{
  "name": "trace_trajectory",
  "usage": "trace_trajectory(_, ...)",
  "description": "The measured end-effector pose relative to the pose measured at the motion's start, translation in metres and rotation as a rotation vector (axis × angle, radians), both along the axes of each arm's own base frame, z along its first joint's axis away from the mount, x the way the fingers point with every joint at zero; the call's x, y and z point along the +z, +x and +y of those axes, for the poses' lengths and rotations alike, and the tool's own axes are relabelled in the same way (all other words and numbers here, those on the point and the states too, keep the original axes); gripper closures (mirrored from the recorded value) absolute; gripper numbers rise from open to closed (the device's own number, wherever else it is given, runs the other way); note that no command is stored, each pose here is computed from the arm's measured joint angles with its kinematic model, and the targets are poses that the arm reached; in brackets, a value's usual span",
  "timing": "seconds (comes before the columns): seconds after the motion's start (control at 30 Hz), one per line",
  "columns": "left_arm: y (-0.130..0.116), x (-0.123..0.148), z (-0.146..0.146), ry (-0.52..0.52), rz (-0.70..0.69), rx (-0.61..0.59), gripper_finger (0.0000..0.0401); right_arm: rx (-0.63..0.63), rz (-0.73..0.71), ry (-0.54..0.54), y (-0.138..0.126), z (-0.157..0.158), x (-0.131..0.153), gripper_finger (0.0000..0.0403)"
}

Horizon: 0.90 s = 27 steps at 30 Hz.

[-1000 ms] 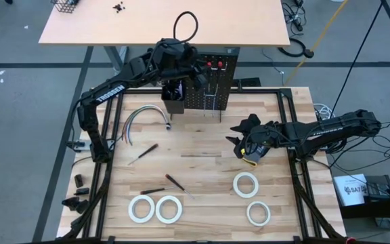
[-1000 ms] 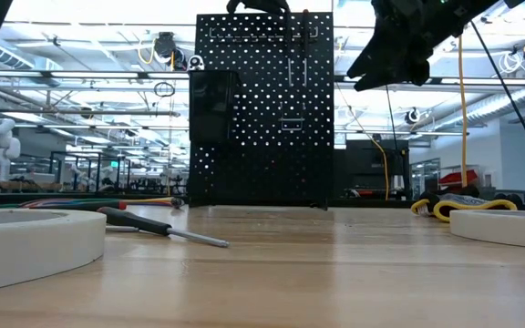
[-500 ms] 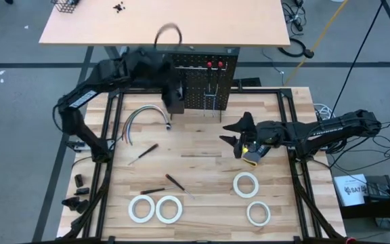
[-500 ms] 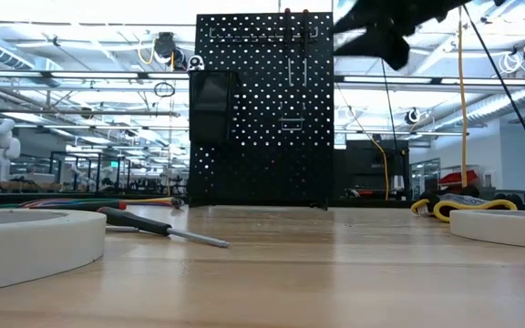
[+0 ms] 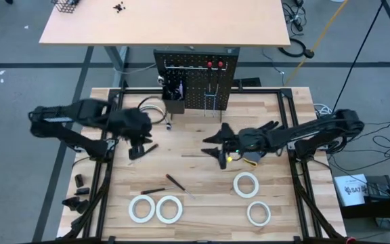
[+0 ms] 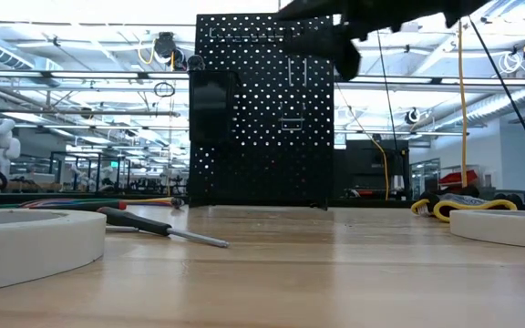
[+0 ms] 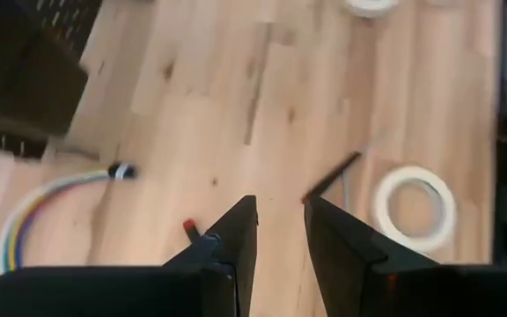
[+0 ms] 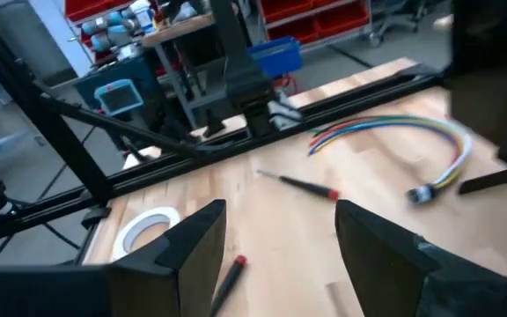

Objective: Hang tools onto peg board
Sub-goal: Hang the nut driver on the peg board

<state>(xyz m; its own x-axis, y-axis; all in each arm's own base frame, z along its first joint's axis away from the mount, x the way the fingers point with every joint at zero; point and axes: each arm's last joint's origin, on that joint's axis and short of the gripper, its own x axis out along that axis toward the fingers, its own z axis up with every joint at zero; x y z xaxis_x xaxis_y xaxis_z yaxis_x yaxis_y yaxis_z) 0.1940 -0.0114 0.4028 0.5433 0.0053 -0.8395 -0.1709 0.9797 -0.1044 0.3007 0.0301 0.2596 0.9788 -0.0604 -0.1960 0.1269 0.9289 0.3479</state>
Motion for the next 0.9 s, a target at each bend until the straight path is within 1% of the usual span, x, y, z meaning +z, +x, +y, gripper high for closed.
trace_trajectory(0.13,-0.019,-0.053,-0.005,0.002,-0.016,0.154,0.0301,0.031,0.028,0.001,0.023,0.011,-0.004,0.0195)
trace_trajectory(0.2,-0.024,-0.085,-0.006,-0.015,-0.010,0.222,0.0301,0.040,0.037,0.000,0.034,0.015,-0.005,0.0195)
trace_trajectory(0.33,-0.024,-0.147,-0.005,-0.073,0.002,0.343,0.0301,0.069,0.052,0.001,0.051,0.023,-0.002,0.0195)
trace_trajectory(0.4,-0.023,-0.172,-0.005,-0.067,0.011,0.370,0.0301,0.075,0.067,-0.002,0.057,0.026,0.001,0.0195)
trace_trajectory(0.47,-0.023,-0.191,-0.004,-0.033,0.026,0.393,0.0301,0.079,0.101,-0.005,0.059,0.028,0.002,0.0195)
trace_trajectory(0.57,-0.025,-0.209,-0.001,0.053,0.066,0.432,0.0301,0.083,0.137,-0.009,0.059,0.030,0.004,0.0195)
trace_trajectory(0.63,-0.026,-0.217,-0.001,0.076,0.092,0.438,0.0301,0.085,0.146,-0.008,0.059,0.031,0.004,0.0195)
trace_trajectory(0.77,-0.022,-0.226,0.001,0.039,0.114,0.435,0.0301,0.079,0.143,0.027,0.059,0.032,0.004,0.0195)
trace_trajectory(0.9,-0.017,-0.233,0.007,0.022,0.155,0.419,0.0301,0.079,0.143,0.028,0.059,0.032,0.004,0.0195)
